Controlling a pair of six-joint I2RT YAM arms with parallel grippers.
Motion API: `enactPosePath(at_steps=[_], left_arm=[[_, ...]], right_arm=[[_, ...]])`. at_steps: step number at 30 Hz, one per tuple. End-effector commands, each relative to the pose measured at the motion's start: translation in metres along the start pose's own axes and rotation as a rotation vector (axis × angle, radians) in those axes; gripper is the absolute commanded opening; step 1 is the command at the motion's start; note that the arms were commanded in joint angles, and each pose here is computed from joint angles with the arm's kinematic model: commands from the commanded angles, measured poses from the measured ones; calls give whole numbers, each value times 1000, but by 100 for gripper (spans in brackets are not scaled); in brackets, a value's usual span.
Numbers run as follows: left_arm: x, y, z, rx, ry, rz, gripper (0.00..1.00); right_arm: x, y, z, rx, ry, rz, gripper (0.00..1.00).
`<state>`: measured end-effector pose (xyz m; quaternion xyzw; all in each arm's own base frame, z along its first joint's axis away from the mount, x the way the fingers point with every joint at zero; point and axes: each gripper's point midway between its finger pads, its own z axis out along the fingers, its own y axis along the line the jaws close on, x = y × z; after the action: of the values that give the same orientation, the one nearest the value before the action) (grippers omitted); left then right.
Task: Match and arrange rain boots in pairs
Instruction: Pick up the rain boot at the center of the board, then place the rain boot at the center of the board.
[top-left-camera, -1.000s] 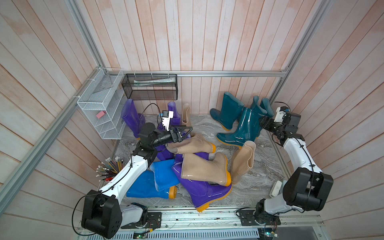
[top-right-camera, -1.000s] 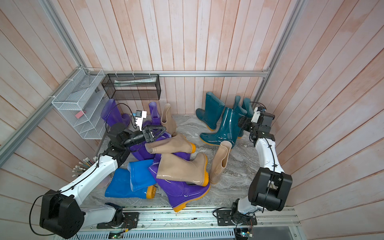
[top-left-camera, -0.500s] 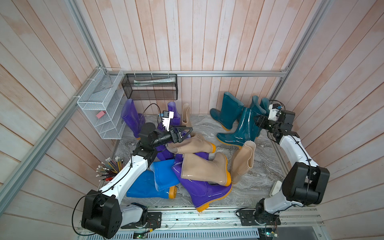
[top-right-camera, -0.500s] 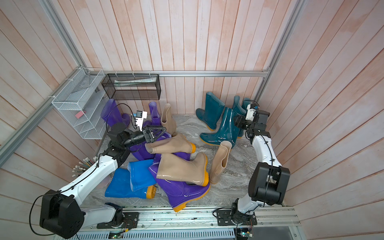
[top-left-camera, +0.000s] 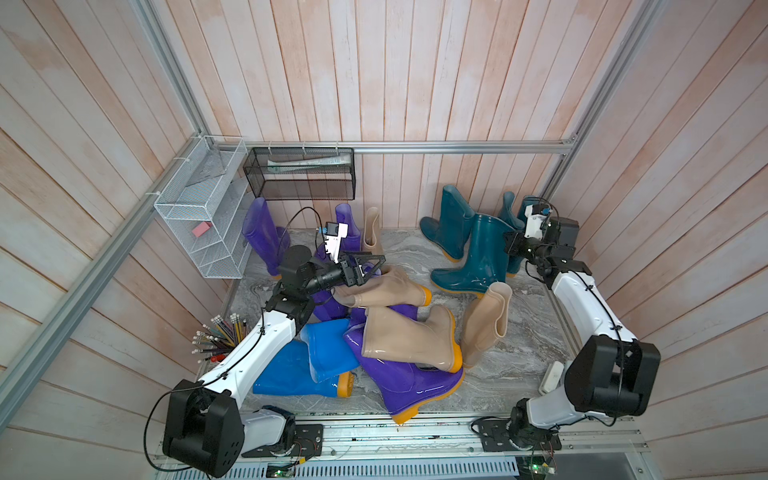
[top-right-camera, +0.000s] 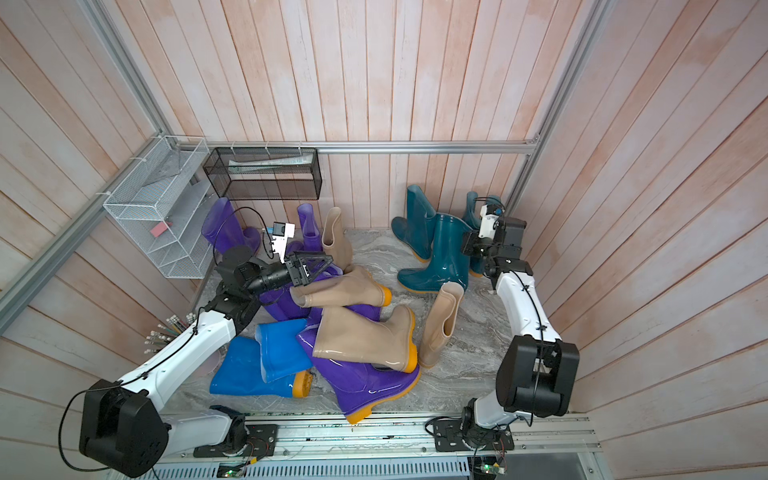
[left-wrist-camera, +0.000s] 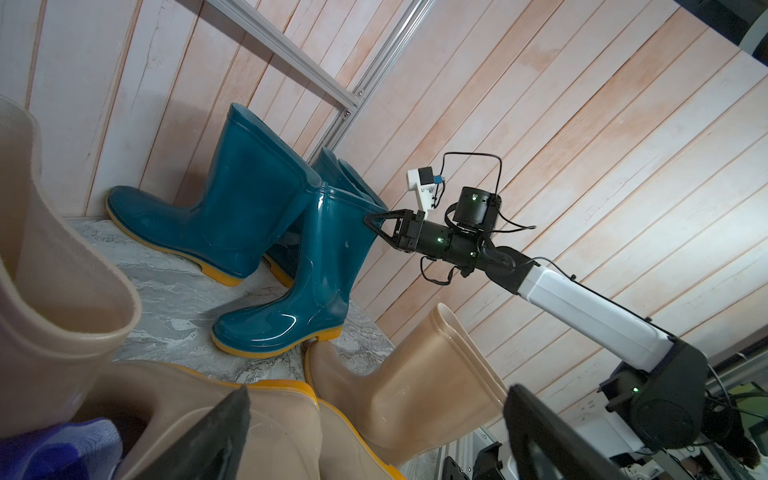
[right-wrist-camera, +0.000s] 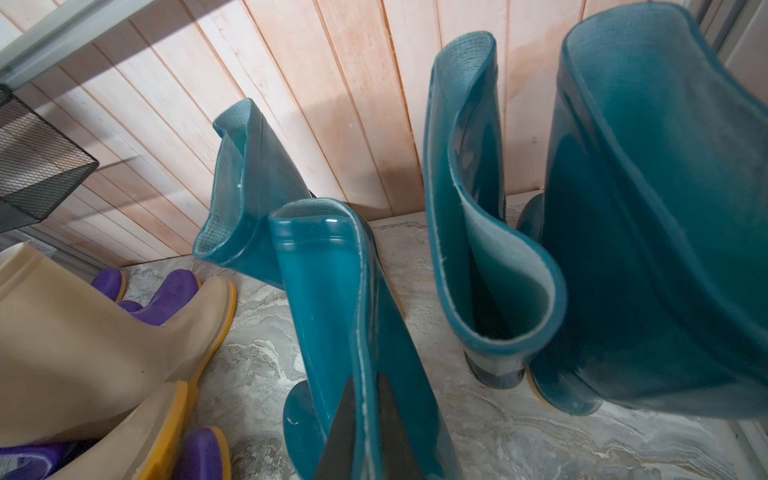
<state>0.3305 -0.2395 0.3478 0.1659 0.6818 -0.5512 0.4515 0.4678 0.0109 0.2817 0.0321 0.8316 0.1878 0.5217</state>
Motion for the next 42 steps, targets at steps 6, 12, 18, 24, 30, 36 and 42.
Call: enactPosePath(at_steps=[6,12,18,24,30,36,42], left_arm=[[-3,-1,0,4,-5,18,97],[-3,-1,0,1,-5,24,97],[-4,-3,-1,1,-9,31,97],[-6,-6,-2,5,-12,39,97],[-6,-8,-3,8,-12,44,97],[-8,-10,-4,7,-16,55,97],[-8,-10,-5,5,-15,58,97]], right_arm=[[-31,26,-41,24,-85,-62,0],[-54,40,-66,21,-147,-62,0],[-68,66,-91,-31,-189,-96,0],[-78,83,-109,-69,-202,-126,0],[-91,107,-126,-144,-217,-143,0],[-102,129,-138,-187,-225,-169,0],[-101,165,-135,-285,-209,-185,0]])
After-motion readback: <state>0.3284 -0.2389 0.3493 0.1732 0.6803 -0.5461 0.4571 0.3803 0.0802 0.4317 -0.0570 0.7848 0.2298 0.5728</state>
